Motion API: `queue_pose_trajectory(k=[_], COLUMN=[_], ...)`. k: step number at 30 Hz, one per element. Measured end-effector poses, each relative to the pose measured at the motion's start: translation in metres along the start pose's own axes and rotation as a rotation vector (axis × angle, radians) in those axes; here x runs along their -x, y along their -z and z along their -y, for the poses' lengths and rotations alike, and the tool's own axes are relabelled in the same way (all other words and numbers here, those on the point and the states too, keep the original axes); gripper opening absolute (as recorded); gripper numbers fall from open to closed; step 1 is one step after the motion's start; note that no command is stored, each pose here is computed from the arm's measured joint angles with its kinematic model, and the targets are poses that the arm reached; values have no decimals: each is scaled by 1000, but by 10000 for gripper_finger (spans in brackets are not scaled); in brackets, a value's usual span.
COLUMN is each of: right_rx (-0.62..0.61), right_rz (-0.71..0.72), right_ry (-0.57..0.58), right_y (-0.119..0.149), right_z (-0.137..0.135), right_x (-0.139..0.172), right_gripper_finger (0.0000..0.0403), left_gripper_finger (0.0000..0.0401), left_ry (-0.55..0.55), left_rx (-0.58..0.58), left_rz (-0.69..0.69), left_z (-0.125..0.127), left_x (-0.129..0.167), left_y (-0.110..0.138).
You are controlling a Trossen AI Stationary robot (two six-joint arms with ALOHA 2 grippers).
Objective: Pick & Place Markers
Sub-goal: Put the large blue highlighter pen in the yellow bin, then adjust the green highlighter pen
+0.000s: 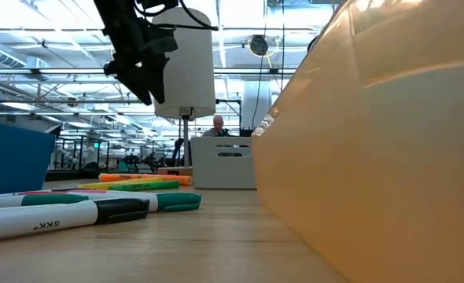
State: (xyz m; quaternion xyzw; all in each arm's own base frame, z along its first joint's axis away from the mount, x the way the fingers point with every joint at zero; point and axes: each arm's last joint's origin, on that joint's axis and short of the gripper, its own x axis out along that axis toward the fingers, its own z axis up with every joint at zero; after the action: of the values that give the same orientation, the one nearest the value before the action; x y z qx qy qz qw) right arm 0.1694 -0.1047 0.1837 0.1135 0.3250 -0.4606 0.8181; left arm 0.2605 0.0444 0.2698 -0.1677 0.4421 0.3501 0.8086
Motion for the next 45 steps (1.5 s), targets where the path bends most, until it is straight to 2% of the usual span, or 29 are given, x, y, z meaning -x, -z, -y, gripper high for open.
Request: queue_pose_trajectory(k=[5, 11, 14, 17, 20, 26, 30, 33, 38, 41, 45], right_rx=[1, 2, 2, 6, 10, 1, -1, -5, -14, -14, -14], right_rz=[2, 1, 1, 1, 2, 20, 13, 14, 18, 17, 12], right_ry=[-1, -1, -2, -2, -2, -8, -62, -115, -120, -120, -137], right_y=[0, 0, 0, 0, 0, -2, -2, -3, -4, -4, -3], right_z=[0, 0, 0, 0, 0, -1, -3, -4, -5, -5, -5], right_x=[0, 0, 0, 0, 0, 0, 0, 0, 0, 0, 1], right_gripper_finger=[172, 196, 200, 200, 197, 197, 196, 196, 196, 196, 196], left_gripper_finger=[212, 199, 189, 178, 165, 132, 105, 78, 10, 8, 3], left_ry=[0, -27, -93, -211, -312, -365, -425, -408, -377, -381, -365], left_rx=[0, -14, 38, 135, 178, 174, 275, 360, 453, 527, 568], left_rz=[0, -42, -107, -182, -208, -264, -297, -301, -233, -200, -234], left_z=[0, -3, -10, -21, -29, -46, -69, -84, -107, -124, -140], left_x=[0, 0, -1, -4, -11, -44, -63, -74, -84, -86, -87], left_y=[0, 4, 10, 22, 33, 60, 70, 70, 53, 43, 42])
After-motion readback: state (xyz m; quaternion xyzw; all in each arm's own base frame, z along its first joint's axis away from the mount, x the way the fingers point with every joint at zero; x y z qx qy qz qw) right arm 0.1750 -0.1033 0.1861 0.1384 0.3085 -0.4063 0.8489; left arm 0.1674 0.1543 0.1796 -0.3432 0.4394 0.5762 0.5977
